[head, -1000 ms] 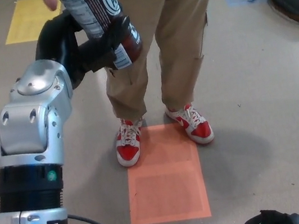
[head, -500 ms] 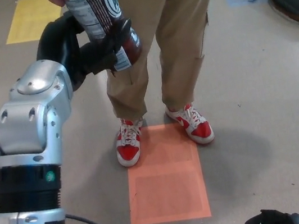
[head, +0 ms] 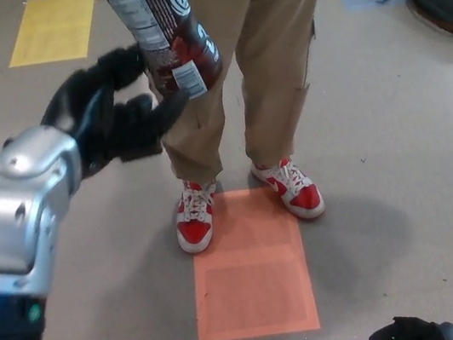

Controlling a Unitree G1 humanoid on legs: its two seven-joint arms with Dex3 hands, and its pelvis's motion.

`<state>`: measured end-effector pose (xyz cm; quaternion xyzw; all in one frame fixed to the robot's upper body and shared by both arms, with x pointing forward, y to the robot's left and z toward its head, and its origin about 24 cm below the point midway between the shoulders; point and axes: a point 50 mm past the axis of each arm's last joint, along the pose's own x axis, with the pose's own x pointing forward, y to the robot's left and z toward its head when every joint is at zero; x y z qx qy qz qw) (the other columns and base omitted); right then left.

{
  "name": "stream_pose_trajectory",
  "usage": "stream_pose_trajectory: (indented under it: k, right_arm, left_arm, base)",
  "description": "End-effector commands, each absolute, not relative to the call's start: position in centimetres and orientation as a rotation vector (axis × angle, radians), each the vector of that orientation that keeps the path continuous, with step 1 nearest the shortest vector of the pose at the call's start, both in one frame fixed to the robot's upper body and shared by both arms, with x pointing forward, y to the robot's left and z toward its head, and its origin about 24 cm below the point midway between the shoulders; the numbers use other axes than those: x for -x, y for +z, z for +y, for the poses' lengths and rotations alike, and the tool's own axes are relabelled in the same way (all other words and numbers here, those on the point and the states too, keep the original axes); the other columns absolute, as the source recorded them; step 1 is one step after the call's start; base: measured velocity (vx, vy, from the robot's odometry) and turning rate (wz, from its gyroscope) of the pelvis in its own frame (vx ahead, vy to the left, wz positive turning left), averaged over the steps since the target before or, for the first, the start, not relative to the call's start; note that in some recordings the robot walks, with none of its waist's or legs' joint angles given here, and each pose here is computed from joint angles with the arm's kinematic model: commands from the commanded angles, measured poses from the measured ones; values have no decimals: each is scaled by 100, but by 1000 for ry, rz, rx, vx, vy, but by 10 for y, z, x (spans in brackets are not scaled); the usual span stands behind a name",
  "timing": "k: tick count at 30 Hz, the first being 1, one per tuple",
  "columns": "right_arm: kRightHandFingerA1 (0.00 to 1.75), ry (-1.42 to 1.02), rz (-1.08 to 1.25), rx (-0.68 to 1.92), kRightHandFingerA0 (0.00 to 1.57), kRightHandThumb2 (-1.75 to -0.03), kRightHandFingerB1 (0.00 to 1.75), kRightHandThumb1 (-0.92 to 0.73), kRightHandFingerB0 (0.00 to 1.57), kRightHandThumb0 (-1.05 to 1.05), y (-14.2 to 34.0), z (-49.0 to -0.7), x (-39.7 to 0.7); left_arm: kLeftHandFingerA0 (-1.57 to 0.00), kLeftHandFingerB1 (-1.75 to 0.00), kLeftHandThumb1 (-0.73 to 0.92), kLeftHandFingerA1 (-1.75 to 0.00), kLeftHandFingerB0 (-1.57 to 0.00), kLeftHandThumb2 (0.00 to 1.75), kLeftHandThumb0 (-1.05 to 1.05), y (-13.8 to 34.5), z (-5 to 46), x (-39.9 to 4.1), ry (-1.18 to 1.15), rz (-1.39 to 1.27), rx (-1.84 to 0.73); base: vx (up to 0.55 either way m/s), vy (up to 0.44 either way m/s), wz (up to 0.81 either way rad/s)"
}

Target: The robot recieved a bottle of protein shake from a person using its left hand and then shake the protein up and down 2 two times and hand it back to the person

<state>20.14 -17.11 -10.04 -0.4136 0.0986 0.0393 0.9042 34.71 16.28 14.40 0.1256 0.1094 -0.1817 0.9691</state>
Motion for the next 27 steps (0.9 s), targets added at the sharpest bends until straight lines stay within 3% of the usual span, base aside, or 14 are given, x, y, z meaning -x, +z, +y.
stream_pose_trajectory:
  k: [1, 2, 3, 6, 7, 8, 9, 10, 11, 19, 20, 21, 26, 27]
  right_arm:
    - [62, 73, 183, 876, 95, -63, 47, -78, 82, -24, -99, -175, -201]
    - [62, 67, 176, 883, 95, -63, 47, -77, 82, -25, -98, -175, -203]
    - [64, 63, 172, 887, 96, -63, 47, -77, 82, -25, -97, -176, -205]
    - [67, 66, 172, 877, 94, -64, 46, -77, 81, -25, -95, -177, -207]
    - [65, 62, 171, 881, 95, -64, 46, -78, 81, -24, -94, -178, -211]
    - [65, 61, 173, 881, 92, -64, 45, -79, 81, -23, -92, -178, -214]
    - [65, 63, 177, 879, 92, -64, 45, -79, 81, -23, -92, -178, -216]
    - [66, 59, 177, 874, 91, -64, 46, -79, 82, -23, -91, -177, -219]
    - [74, 56, 170, 873, 91, -64, 45, -78, 81, -21, -89, -176, -222]
    - [71, 32, 140, 856, 90, -63, 46, -76, 81, -22, -81, -176, -232]
    - [72, 28, 134, 853, 90, -63, 46, -76, 81, -20, -79, -176, -235]
    - [73, 29, 133, 853, 88, -64, 46, -78, 81, -20, -79, -176, -236]
    - [66, 21, 126, 859, 92, -64, 46, -78, 81, -20, -73, -178, -246]
    - [68, 16, 125, 860, 90, -64, 45, -78, 81, -20, -72, -178, -248]
  left_arm:
    - [-5, -7, 54, -20, -6, 92, -87, 126, 178, -331, -400, 127, -391]
    - [-6, -9, 56, -22, -10, 91, -89, 120, 181, -327, -393, 113, -425]
    - [-12, -23, 63, -30, -8, 60, -86, 117, 183, -324, -375, 102, -472]
    - [-15, -25, 58, -31, -11, 59, -83, 105, 188, -315, -345, 85, -548]
    - [-25, -28, 54, -31, -21, 58, -77, 96, 192, -310, -321, 81, -627]
    - [-32, -38, 43, -43, -24, 73, -66, 85, 196, -303, -301, 87, -685]
    - [-32, -38, 43, -43, -24, 73, -66, 76, 199, -297, -286, 96, -716]
    - [-41, -40, 42, -46, -28, 71, -63, 67, 202, -293, -264, 95, -739]
    - [-49, -32, 51, -39, -33, 56, -56, 56, 206, -288, -247, 91, -783]
    - [-54, -31, 57, -39, -30, 58, -58, -9, 224, -257, -232, 166, -1041]
    - [-51, -40, 49, -51, -22, 79, -65, -21, 227, -251, -227, 174, -1091]
    - [-55, -30, 58, -39, -26, 58, -57, -27, 230, -247, -225, 181, -1114]
    - [-52, -27, 57, -38, -16, 58, -58, -42, 238, -242, -203, 213, -1159]
    - [-43, -34, 50, -47, -9, 77, -67, -45, 239, -242, -196, 228, -1150]
  base:
    - [0, 0, 0]
    - [0, 0, 0]
    - [0, 0, 0]
    - [0, 0, 0]
    - [0, 0, 0]
    - [0, 0, 0]
    - [0, 0, 0]
    - [0, 0, 0]
    - [0, 0, 0]
    - [0, 0, 0]
    - [0, 0, 0]
    - [0, 0, 0]
    - [0, 0, 0]
    - [0, 0, 0]
